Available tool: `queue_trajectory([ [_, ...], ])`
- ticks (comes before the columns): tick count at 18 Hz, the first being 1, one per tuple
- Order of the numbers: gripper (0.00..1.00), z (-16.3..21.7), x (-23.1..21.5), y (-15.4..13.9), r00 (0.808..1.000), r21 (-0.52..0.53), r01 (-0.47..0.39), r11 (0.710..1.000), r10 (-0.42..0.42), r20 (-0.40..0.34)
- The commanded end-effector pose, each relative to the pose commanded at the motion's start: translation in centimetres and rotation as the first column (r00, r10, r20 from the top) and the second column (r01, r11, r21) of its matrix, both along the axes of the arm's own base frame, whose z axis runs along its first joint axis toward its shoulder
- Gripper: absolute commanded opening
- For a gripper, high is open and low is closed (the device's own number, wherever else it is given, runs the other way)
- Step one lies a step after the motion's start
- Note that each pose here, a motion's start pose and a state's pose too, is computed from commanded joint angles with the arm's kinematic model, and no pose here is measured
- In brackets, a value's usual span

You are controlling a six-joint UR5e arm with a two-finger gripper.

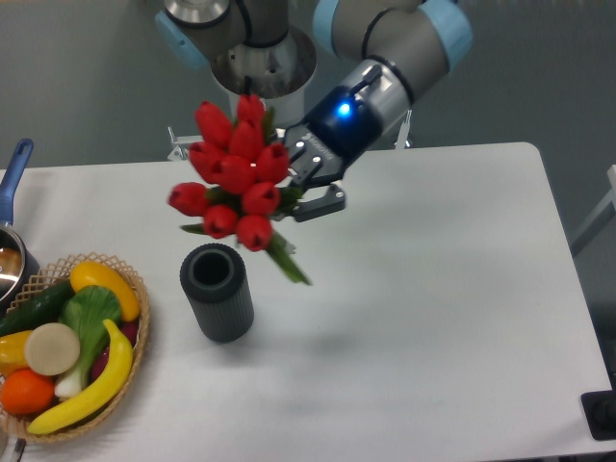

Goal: Insert the flowers into the vase
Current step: 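Carry the tulips over the dark grey vase, stems pointing down, then lower the tulip stems into the vase opening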

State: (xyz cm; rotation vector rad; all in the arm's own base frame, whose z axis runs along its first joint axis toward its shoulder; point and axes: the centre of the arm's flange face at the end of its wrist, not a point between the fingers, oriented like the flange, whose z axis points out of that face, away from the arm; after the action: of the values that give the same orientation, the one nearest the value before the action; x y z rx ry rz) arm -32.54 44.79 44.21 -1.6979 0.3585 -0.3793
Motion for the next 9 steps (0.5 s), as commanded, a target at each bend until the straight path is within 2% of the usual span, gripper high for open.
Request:
queue_trajectory([
  [9, 0.22, -0.3, 1.8, 2.0, 0.996, 0.086, 0.079, 0.993, -0.082, 0.033],
])
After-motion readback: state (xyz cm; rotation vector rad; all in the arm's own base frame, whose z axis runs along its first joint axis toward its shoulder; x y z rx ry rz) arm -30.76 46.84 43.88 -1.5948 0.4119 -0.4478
